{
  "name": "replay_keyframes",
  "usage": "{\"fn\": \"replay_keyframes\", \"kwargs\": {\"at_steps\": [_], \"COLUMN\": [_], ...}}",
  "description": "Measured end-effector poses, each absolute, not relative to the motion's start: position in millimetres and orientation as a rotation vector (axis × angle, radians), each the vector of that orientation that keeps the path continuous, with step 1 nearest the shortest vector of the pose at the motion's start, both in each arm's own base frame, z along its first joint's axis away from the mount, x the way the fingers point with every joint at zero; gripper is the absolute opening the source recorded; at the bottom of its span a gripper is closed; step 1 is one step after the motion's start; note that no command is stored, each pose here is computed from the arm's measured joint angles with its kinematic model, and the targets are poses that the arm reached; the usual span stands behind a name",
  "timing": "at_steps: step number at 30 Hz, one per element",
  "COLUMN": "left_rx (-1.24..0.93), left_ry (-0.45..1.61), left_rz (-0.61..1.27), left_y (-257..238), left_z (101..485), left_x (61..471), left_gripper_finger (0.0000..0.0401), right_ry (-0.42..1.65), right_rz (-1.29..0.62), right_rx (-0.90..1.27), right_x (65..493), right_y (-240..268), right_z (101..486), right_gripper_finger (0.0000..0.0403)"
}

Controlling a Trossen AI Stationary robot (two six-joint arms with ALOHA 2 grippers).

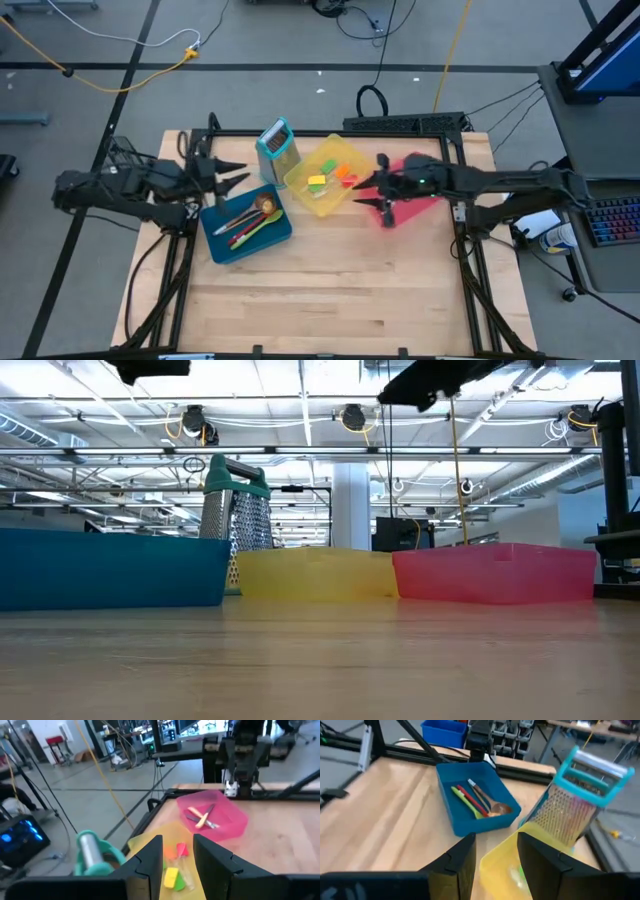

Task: Pick & Place Kitchen Items
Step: Return to Home Position

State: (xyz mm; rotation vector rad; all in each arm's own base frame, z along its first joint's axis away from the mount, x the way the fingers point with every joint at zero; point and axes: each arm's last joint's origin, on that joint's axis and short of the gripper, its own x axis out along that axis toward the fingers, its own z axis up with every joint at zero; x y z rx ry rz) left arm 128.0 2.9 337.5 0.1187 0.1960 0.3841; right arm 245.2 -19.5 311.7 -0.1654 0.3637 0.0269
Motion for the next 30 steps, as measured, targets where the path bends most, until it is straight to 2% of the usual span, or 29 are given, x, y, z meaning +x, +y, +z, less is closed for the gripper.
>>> {"fn": "replay_keyframes", "kwargs": {"at_steps": [7, 13, 18, 30], "left_rx": [0.178, 0.177, 0.174, 0.189], "left_ry": [0.187, 0.125, 0.039, -0.003], "left_rz": [0.379, 0.382, 0.388, 0.392], "left_y": [5.4, 6.4, 6.3, 6.3], "left_z": [333.6, 297.9, 261.5, 213.2], "left_x": [96.6, 84.0, 85.0, 85.1], "left_gripper_finger": [0.0113, 0.0113, 0.0113, 0.0113], "right_ry": [0.412, 0.334, 0.302, 0.211], "right_rz": [0.018, 0.044, 0.031, -0.050], "right_rx": [-0.055, -0.067, -0.070, -0.074], "right_x": [206.7, 181.7, 163.2, 127.0], "right_y": [-14.4, -7.2, -7.3, -15.1], "right_z": [324.7, 323.3, 303.6, 244.4], "right_gripper_finger": [0.0138, 0.0136, 0.0136, 0.0137]}}
